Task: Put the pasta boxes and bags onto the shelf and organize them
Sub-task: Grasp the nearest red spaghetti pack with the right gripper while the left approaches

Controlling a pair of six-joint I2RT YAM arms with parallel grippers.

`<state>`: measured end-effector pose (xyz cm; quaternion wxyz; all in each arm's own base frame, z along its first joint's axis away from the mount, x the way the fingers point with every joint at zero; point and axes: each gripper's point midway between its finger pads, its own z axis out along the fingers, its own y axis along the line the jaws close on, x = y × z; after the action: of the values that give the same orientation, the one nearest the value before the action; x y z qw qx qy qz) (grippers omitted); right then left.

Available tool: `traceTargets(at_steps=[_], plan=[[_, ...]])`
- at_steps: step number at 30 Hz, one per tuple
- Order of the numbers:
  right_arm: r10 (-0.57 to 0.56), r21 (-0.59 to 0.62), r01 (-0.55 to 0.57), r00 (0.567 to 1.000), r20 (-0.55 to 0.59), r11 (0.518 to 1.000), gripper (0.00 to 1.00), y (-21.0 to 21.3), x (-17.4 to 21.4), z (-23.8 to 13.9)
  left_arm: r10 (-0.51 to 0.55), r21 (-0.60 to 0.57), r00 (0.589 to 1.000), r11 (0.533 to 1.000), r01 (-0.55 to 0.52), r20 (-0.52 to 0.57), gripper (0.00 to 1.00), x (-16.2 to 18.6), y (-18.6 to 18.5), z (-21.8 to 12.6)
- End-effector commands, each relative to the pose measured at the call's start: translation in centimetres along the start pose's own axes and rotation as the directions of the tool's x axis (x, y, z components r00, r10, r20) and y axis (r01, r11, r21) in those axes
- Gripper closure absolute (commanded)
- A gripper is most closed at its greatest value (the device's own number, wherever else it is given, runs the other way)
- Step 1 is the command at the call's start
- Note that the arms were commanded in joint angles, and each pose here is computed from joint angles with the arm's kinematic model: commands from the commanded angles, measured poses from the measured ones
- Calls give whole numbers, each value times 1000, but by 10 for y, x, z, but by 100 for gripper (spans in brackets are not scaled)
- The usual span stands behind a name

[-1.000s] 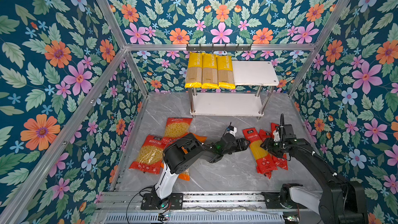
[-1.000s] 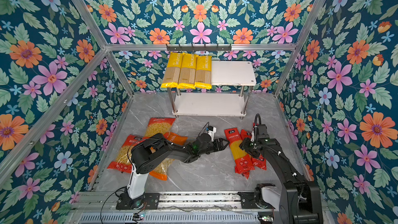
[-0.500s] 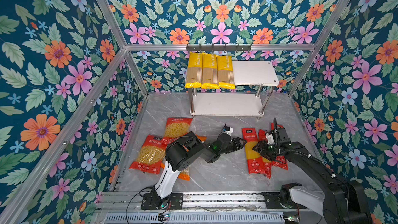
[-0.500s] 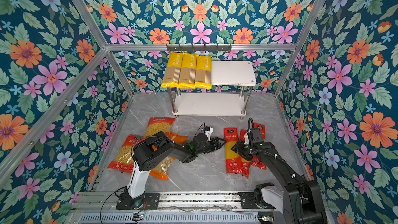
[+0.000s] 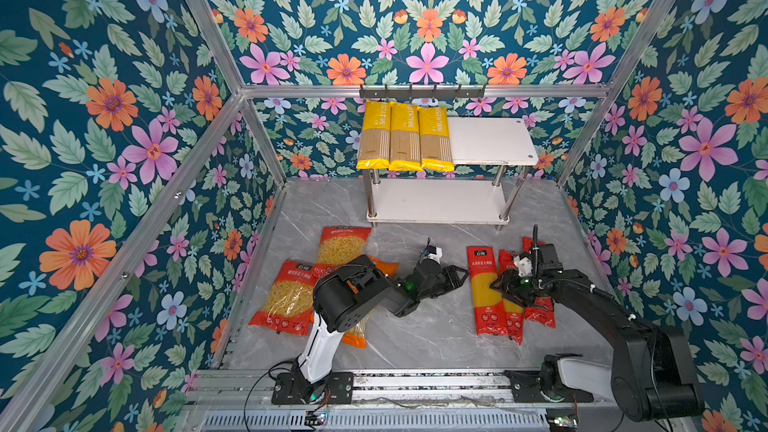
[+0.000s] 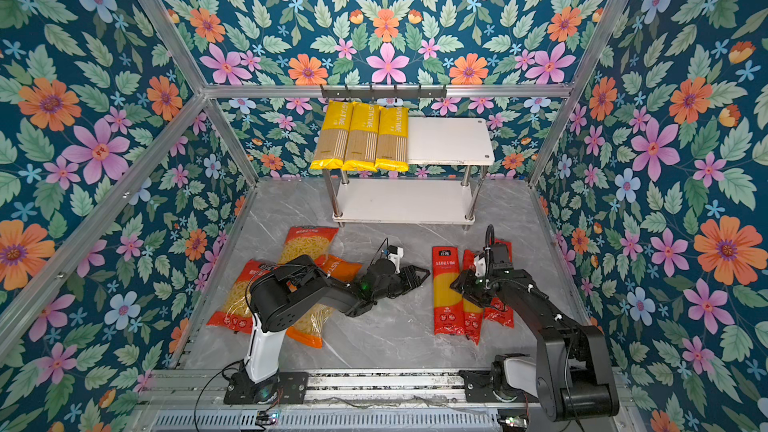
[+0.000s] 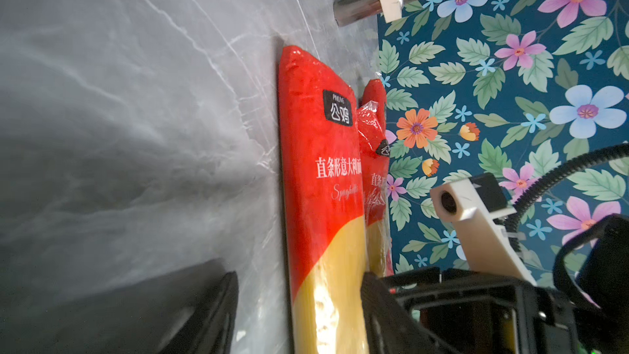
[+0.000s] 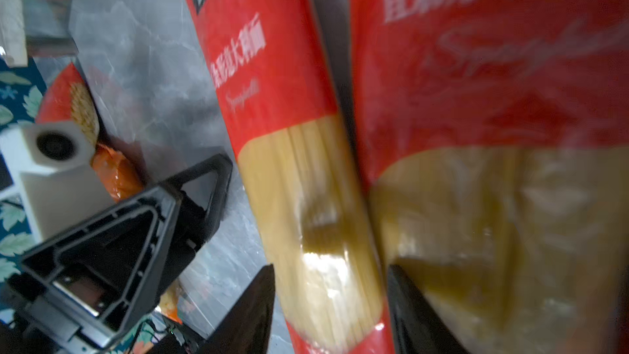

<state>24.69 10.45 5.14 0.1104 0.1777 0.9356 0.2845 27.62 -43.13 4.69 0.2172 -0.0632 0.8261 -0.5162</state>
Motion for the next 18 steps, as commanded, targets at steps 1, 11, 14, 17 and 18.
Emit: traceTargets(at_steps=[1, 11, 14, 17, 18], plan=[[-40, -50, 40, 999, 3, 998, 47, 12, -1, 7, 1, -7, 1000, 1000, -1, 2, 41, 0, 1, 0], [-36, -131, 36, 999, 4, 991, 63, 24, 1, 8, 18, -23, 999, 1000, -18, 30, 46, -4, 0, -10], [-12, -84, 12, 1000, 7, 996, 57, 13, 2, 10, 17, -29, 999, 999, -16, 37, 46, -4, 1, -15], [11, -40, -11, 1000, 4, 999, 51, 4, 2, 11, 12, -39, 999, 999, -10, 36, 47, -2, 6, -18], [12, -29, -12, 1000, 7, 1000, 50, 2, 2, 10, 12, -36, 999, 999, -11, 35, 46, -2, 6, -18]])
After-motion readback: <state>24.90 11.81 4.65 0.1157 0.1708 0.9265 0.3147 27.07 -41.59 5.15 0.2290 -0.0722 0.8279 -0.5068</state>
